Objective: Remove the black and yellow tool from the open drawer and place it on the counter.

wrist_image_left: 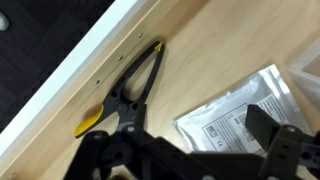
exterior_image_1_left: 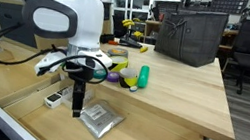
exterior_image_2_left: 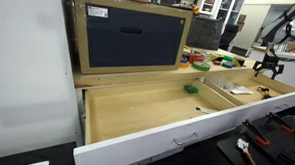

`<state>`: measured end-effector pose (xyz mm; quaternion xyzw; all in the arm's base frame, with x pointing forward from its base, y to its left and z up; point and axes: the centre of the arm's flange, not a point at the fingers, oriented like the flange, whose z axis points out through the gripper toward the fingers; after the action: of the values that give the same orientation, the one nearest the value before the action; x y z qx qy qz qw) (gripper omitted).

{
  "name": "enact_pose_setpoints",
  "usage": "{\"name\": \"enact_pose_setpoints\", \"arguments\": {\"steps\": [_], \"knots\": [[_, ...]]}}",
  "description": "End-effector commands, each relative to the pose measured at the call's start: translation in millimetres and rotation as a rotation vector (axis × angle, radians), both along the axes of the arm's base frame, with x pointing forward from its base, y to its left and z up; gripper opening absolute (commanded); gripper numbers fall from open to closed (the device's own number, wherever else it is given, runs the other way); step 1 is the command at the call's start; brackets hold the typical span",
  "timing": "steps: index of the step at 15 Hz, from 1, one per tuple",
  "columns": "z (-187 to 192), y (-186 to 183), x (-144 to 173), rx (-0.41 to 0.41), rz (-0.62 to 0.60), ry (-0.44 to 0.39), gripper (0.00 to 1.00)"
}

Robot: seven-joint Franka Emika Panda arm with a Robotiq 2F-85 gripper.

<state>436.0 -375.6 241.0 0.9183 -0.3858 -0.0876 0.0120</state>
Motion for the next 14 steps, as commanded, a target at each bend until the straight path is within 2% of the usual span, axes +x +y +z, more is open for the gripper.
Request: {"name": "enact_pose_setpoints", "arguments": {"steps": [1,14], "knots": [[-23.7,-36.7,20.0,-0.011,-0.050,0.025,1.00],[-112.0,-105.3,11.0,-0.047,-0.070,0.126,1.00]]}}
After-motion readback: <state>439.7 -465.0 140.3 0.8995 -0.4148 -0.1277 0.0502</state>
